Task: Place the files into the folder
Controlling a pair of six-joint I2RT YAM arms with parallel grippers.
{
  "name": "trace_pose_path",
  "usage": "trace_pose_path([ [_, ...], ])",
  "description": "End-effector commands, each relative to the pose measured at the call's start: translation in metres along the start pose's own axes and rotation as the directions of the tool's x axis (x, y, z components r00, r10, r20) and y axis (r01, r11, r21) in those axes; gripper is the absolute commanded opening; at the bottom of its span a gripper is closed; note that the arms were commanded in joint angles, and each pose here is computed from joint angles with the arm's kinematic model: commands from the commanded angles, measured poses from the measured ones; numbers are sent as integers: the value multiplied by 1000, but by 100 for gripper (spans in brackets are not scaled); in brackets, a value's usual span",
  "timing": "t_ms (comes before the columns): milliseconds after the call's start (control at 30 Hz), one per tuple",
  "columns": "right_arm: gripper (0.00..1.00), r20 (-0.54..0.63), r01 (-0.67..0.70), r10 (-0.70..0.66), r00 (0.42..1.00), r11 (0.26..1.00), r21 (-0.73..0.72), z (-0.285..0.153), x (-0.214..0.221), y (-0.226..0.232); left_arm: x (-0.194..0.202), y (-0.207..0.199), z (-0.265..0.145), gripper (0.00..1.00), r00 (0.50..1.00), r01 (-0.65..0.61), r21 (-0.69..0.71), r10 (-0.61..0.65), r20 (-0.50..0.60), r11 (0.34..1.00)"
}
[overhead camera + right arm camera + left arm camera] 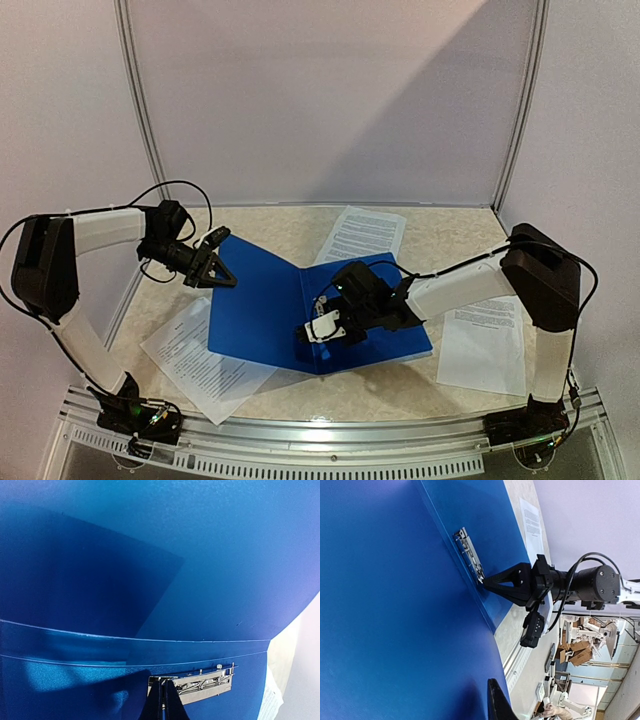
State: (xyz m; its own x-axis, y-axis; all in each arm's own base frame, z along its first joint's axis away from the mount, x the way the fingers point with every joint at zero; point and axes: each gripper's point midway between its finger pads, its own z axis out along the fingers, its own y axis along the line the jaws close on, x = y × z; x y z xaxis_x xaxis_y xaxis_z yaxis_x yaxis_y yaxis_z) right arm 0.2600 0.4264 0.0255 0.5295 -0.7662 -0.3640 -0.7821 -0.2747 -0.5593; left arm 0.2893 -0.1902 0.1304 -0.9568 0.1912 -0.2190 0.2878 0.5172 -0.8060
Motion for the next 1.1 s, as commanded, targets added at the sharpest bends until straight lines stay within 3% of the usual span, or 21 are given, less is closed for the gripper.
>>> trace_pose_path([
  [0,0,-125,-29,9,992,987,-160,14,35,53,-2,-1,0,14,1000,-22,-4,22,-10,1000],
  [200,0,-170,-38,3,985,979,-200,16,47,68,-1,0,0,12,1000,-21,-3,20,-17,1000],
  [467,0,-230,-62,-2,973,961,-270,11,64,92,0,1,1,0,999,-16,-7,16,-31,1000],
  [833,0,-283,-70,-31,958,939,-338,13,83,117,0,3,-3,0,999,-27,-34,25,-36,999],
  [1067,0,-313,-180,92,945,947,-267,5,90,96,1,14,-11,0,997,-69,-147,61,-53,987],
])
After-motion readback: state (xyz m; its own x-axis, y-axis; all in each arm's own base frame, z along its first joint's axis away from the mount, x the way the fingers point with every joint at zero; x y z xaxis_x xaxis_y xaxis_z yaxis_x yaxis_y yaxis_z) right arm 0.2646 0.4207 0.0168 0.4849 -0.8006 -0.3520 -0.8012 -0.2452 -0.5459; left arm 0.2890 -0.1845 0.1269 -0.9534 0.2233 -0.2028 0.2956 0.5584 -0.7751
